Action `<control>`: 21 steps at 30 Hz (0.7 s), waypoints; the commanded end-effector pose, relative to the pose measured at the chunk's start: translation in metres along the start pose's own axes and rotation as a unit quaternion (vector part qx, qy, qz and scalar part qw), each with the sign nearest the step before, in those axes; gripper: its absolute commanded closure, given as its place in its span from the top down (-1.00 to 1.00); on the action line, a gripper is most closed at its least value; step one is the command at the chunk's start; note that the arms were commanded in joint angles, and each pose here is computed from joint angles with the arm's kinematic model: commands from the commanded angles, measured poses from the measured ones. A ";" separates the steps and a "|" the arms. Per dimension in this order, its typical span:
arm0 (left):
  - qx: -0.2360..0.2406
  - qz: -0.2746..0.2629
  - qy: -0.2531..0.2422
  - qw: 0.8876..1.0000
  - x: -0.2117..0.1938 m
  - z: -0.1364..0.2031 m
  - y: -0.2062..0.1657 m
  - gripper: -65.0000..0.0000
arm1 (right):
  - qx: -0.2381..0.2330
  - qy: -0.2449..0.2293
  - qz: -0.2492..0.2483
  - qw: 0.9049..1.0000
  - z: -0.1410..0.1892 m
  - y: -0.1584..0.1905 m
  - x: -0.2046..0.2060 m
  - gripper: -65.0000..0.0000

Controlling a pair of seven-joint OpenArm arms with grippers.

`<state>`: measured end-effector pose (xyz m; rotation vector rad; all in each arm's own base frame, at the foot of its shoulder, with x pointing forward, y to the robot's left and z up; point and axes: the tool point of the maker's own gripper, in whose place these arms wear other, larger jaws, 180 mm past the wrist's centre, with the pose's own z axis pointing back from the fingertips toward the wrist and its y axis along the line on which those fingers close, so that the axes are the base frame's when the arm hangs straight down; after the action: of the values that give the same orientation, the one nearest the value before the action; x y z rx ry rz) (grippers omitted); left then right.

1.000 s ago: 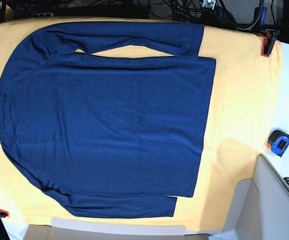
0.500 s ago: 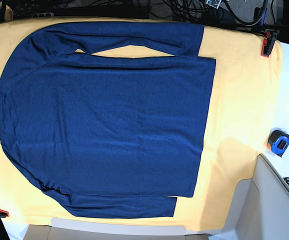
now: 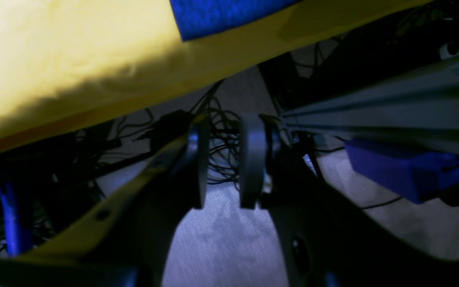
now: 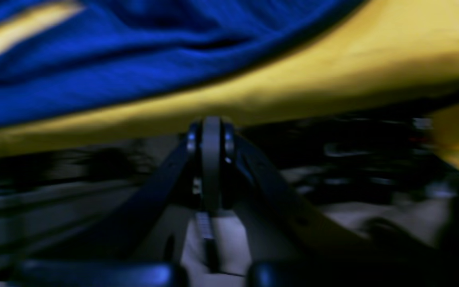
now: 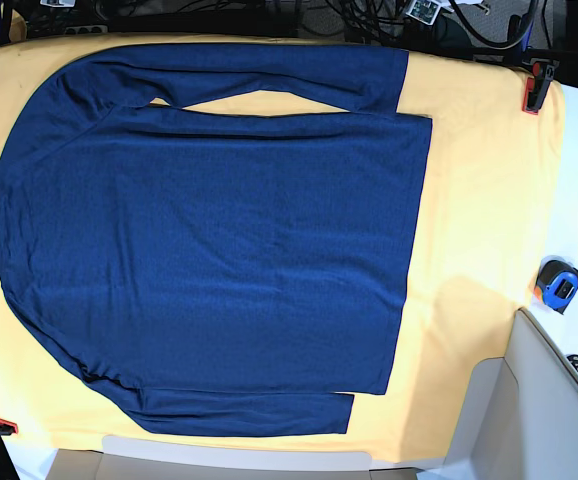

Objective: Fold the T-shirt properly
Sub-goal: 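Lower both grippers to the shirt's shoulder corners and pinch the fabric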

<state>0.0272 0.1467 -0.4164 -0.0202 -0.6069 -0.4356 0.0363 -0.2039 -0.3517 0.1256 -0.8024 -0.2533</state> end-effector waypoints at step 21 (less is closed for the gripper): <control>0.023 -0.010 -0.012 1.000 0.021 -0.019 0.020 -0.58 | 0.008 -0.103 -0.375 0.921 -0.017 -0.075 0.087 -0.18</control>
<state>0.0648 0.1544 -0.4208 0.0279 -0.6381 -0.4327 0.0915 -0.2964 -0.3269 0.4290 -0.9101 -1.0157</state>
